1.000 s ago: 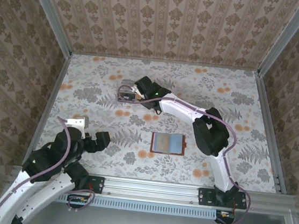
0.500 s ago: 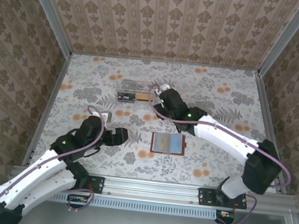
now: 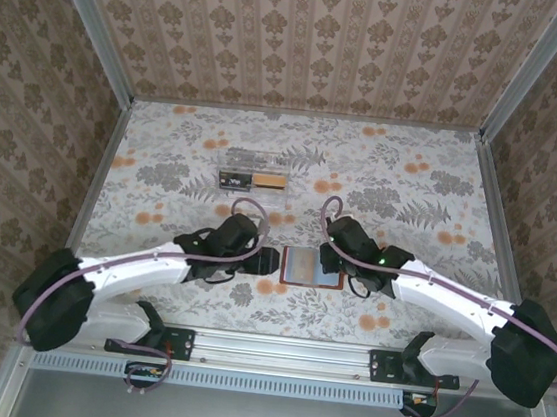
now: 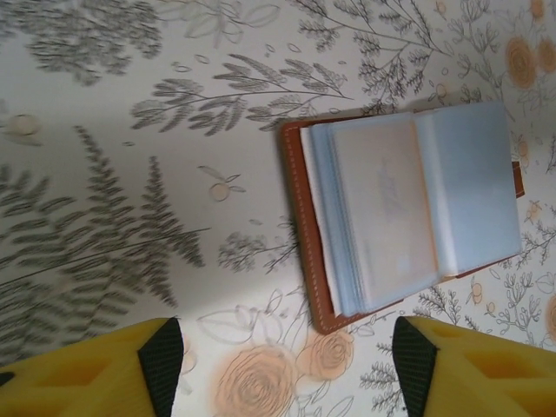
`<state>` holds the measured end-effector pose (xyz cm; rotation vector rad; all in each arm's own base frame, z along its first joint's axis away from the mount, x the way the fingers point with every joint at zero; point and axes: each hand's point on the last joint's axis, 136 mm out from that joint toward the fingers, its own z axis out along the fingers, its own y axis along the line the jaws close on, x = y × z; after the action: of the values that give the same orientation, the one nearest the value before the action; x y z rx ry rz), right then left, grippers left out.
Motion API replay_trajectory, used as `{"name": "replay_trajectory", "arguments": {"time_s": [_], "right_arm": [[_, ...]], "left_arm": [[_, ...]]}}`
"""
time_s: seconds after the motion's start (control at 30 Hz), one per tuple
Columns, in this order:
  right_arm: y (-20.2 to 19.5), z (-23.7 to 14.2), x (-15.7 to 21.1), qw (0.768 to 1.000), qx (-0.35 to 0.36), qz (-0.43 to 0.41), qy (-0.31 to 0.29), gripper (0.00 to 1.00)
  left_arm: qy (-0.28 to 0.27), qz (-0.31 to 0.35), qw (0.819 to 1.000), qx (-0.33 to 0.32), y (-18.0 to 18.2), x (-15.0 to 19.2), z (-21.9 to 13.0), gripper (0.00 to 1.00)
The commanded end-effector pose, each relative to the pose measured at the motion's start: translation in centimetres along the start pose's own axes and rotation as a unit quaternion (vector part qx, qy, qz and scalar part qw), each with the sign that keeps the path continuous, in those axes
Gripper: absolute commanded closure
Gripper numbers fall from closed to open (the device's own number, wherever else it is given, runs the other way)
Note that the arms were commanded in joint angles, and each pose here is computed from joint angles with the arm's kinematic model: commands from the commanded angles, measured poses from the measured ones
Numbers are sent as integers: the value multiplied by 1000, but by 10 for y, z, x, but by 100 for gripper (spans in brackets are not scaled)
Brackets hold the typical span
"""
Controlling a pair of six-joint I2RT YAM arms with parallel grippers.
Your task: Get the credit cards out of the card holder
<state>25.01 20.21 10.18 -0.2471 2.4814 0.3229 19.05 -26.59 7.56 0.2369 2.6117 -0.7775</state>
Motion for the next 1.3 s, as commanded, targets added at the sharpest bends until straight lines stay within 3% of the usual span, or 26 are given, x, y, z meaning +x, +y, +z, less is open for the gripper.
{"name": "replay_trajectory", "arguments": {"time_s": [0.0, 0.27, 0.73, 1.0, 1.27], "right_arm": [[-10, 4, 18, 999, 14, 36, 31, 82], [-45, 24, 50, 991, 53, 91, 77, 82], [-43, 46, 70, 989, 38, 98, 108, 84], [-43, 43, 70, 989, 37, 101, 104, 84], [-44, 43, 72, 988, 36, 106, 104, 84]], "left_arm": [[-12, 0, 999, 39, -29, -17, 11, 34], [19, -4, 999, 41, -36, -11, 41, 39], [52, 0, 998, 36, -40, -1, 64, 43], [59, 3, 997, 42, -44, 3, 67, 45], [35, 25, 999, 31, -52, -6, 48, 46]]}}
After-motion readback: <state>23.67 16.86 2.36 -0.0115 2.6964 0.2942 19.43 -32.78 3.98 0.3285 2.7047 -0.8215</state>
